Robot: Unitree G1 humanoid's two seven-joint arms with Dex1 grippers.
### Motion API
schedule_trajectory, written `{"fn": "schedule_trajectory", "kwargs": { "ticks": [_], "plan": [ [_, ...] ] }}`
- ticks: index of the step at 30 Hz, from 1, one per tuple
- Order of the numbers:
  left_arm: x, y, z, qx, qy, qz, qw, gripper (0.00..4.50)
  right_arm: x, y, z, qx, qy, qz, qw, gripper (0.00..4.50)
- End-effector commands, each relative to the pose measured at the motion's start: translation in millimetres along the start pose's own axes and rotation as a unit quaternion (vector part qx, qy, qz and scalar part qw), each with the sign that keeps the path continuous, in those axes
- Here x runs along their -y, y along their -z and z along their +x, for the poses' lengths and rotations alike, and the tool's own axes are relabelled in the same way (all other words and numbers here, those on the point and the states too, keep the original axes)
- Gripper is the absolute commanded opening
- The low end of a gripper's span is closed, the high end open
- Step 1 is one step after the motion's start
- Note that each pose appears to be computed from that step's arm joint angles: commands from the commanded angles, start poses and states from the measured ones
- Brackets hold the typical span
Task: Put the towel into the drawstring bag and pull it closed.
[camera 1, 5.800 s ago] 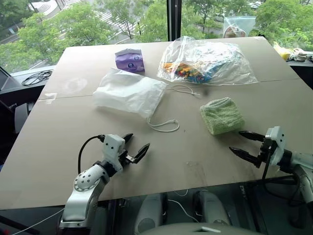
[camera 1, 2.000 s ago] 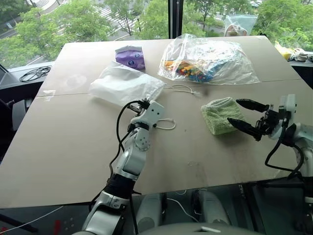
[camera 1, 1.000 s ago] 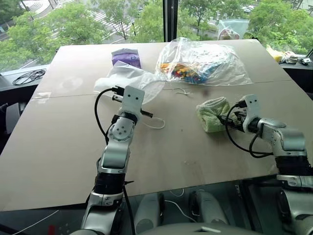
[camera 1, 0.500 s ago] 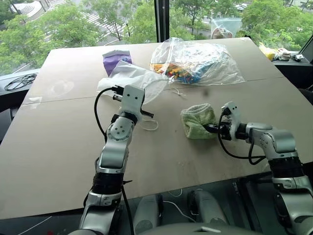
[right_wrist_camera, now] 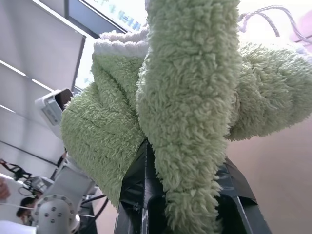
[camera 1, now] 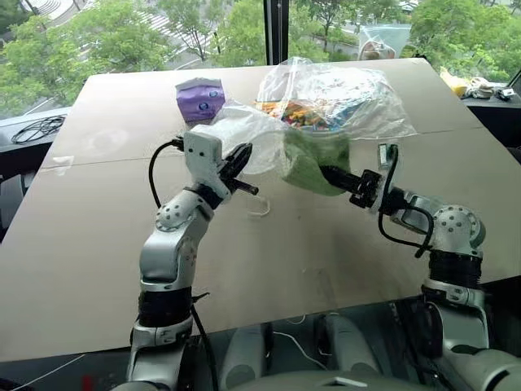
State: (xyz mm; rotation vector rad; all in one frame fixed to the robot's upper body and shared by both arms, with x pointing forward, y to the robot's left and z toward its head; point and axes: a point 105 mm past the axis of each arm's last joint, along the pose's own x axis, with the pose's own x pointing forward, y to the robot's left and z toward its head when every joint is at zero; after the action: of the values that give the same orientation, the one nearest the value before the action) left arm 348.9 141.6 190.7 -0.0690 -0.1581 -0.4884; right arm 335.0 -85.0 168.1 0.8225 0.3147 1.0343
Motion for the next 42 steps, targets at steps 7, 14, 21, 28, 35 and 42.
{"fn": "schedule_trajectory", "kwargs": {
  "ticks": [7,14,21,28,35,42],
  "plan": [
    [11.5,-23.6,0.2,0.028,0.043,-0.052,0.997,0.0,-28.5,-6.4,12.8,0.041,-0.031,-0.021,0.998,0.02],
    [13.0,-30.5,1.9,0.029,0.047,-0.09,0.994,0.0,-29.5,0.6,20.6,0.051,-0.016,-0.077,0.996,0.02],
    [24.3,-35.2,2.3,0.032,0.062,-0.169,0.983,0.0,-21.2,1.2,25.4,0.071,0.016,-0.136,0.988,0.02],
    [38.8,-36.5,-0.5,0.027,0.085,-0.233,0.968,0.0,-21.9,13.2,29.2,0.048,0.014,-0.18,0.982,0.02],
    [36.5,-46.8,2.7,0.05,0.076,-0.276,0.957,0.0,-15.0,20.4,28.5,0.02,0.028,-0.208,0.978,0.02],
    [52.8,-39.1,-1.0,0.019,0.113,-0.241,0.964,0.0,-12.7,22.0,27.7,0.001,0.036,-0.21,0.977,0.02]
  ]
}}
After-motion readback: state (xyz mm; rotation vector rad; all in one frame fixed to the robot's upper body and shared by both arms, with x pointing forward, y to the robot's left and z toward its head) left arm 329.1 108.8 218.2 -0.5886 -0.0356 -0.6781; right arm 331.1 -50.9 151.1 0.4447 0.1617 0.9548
